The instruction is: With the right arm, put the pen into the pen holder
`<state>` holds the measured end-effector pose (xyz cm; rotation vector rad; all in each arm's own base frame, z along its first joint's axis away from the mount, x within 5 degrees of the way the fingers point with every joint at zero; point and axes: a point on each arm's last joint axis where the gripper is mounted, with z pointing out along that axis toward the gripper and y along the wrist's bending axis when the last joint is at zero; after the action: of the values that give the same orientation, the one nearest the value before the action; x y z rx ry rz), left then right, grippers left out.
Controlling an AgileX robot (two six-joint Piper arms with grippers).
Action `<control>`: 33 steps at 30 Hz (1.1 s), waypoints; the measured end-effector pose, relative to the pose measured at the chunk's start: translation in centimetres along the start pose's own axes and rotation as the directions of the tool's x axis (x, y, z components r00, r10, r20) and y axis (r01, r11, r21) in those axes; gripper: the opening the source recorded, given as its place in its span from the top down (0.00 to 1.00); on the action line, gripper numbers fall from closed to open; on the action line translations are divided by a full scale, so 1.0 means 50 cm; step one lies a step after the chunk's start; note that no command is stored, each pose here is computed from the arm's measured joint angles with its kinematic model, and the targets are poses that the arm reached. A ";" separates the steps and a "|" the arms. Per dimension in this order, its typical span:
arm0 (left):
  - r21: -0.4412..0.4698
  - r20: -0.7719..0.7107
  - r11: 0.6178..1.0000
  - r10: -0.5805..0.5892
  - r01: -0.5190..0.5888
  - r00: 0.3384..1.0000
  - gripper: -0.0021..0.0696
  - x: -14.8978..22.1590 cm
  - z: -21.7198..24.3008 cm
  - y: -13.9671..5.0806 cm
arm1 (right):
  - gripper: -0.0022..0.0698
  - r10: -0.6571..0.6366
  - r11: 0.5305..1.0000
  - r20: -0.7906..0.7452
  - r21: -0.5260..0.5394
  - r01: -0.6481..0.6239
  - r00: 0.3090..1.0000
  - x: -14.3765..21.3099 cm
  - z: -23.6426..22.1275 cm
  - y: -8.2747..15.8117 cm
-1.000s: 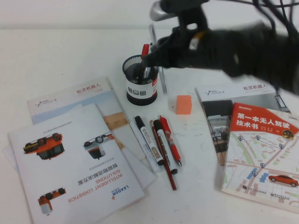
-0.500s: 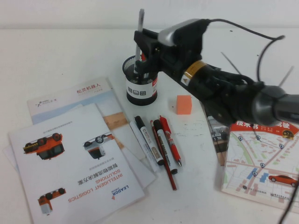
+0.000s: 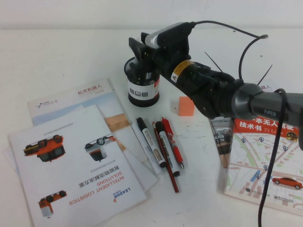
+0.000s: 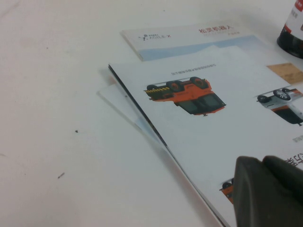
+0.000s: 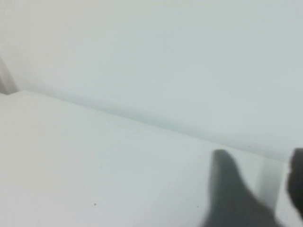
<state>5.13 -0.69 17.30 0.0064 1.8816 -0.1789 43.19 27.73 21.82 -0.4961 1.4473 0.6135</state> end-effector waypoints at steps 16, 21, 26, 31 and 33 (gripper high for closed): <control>0.000 0.000 1.000 0.000 0.000 1.000 0.97 0.000 0.000 0.000 | 0.97 -0.052 0.998 0.033 0.036 0.051 0.998 -0.217 -0.083 0.014; 0.000 0.000 1.000 0.000 0.000 1.000 0.97 0.000 0.000 0.000 | 0.99 -0.008 0.994 -0.137 0.107 0.023 0.991 -0.245 -0.205 0.028; 0.000 0.000 1.000 0.000 0.000 1.000 0.97 0.000 0.000 0.000 | 0.99 0.063 0.987 -0.269 0.162 -0.019 0.961 -0.234 -0.346 0.050; 0.000 0.000 1.000 0.000 0.000 1.000 0.97 0.000 0.000 0.000 | 1.00 0.067 0.983 -0.254 0.181 -0.021 0.965 -0.269 -0.482 0.072; 0.000 0.000 1.000 0.000 0.000 1.000 0.97 0.000 0.000 0.000 | 1.00 0.070 0.982 -0.259 0.189 -0.021 0.963 -0.268 -0.526 0.078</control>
<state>5.13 -0.69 17.30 0.0064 1.8816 -0.1789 20.51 12.36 33.48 -0.4099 1.7554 0.4549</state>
